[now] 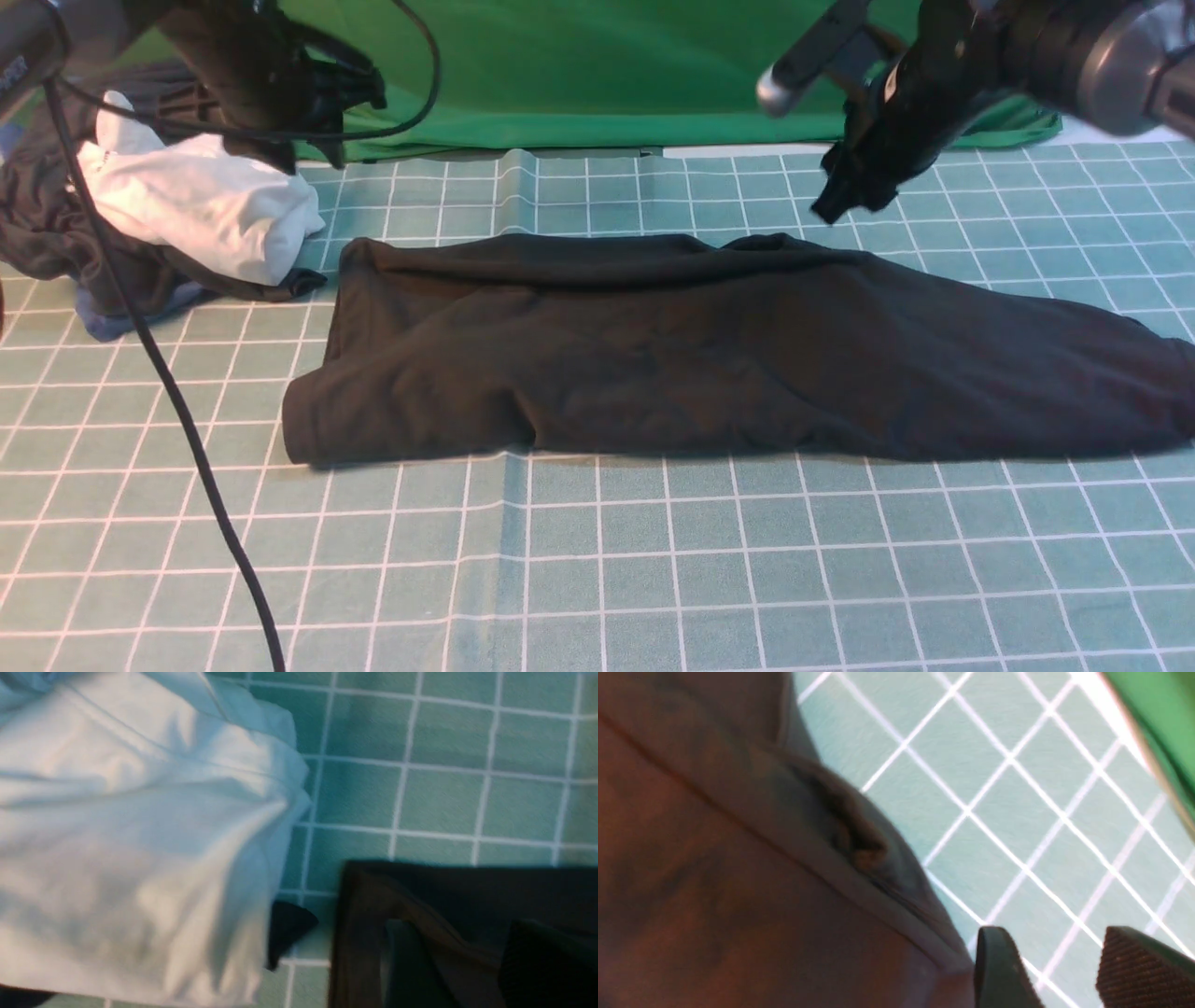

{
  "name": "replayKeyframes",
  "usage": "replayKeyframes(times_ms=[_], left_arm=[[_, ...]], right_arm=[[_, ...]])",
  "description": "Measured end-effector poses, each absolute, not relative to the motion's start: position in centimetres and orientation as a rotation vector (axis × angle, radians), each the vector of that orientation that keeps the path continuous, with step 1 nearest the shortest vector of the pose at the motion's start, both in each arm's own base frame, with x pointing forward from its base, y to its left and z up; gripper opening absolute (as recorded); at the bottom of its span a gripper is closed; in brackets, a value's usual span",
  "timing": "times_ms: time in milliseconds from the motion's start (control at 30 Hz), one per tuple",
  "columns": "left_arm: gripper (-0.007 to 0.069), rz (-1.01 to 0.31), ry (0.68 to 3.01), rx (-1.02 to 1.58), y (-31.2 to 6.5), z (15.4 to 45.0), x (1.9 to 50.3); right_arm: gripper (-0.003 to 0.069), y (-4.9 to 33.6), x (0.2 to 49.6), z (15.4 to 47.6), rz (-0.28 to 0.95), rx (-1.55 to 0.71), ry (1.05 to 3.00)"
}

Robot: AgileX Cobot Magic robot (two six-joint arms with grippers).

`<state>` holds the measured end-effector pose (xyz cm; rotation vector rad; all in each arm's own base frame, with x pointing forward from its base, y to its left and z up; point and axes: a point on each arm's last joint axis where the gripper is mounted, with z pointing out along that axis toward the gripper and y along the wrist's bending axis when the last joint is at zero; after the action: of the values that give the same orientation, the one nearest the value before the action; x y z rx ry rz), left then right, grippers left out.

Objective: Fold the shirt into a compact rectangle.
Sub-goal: 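Pull the folded dark garment lengthwise by its ends to straighten it flat on the table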

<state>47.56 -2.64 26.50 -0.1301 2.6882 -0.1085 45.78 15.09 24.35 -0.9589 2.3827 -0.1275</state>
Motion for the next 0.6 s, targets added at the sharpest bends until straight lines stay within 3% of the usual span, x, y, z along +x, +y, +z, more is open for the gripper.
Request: replayKeyframes(times_ms=[67,167,333,400,600], left_arm=[[0.0155,-0.193,2.723,-0.044,-4.5,26.8,47.1],[0.0032,-0.285,2.771,0.171,-9.0,25.9,46.4],[0.0005,-0.335,2.827,0.355,-14.7,22.8,45.8],[0.0003,-0.345,2.856,0.423,-17.4,20.0,45.7],[0.0003,-0.35,2.81,0.425,-19.6,15.5,46.7]], right_arm=[[0.0242,14.9,45.3,25.6,-0.112,-0.921,2.416],[0.0076,14.6,44.4,26.8,-0.1,-0.9,2.475],[0.0031,14.5,44.1,26.7,-0.098,-0.908,2.515],[0.0026,14.5,44.1,26.7,-0.097,-0.907,2.516],[0.0025,14.5,44.0,26.6,-0.091,-0.886,2.53]])
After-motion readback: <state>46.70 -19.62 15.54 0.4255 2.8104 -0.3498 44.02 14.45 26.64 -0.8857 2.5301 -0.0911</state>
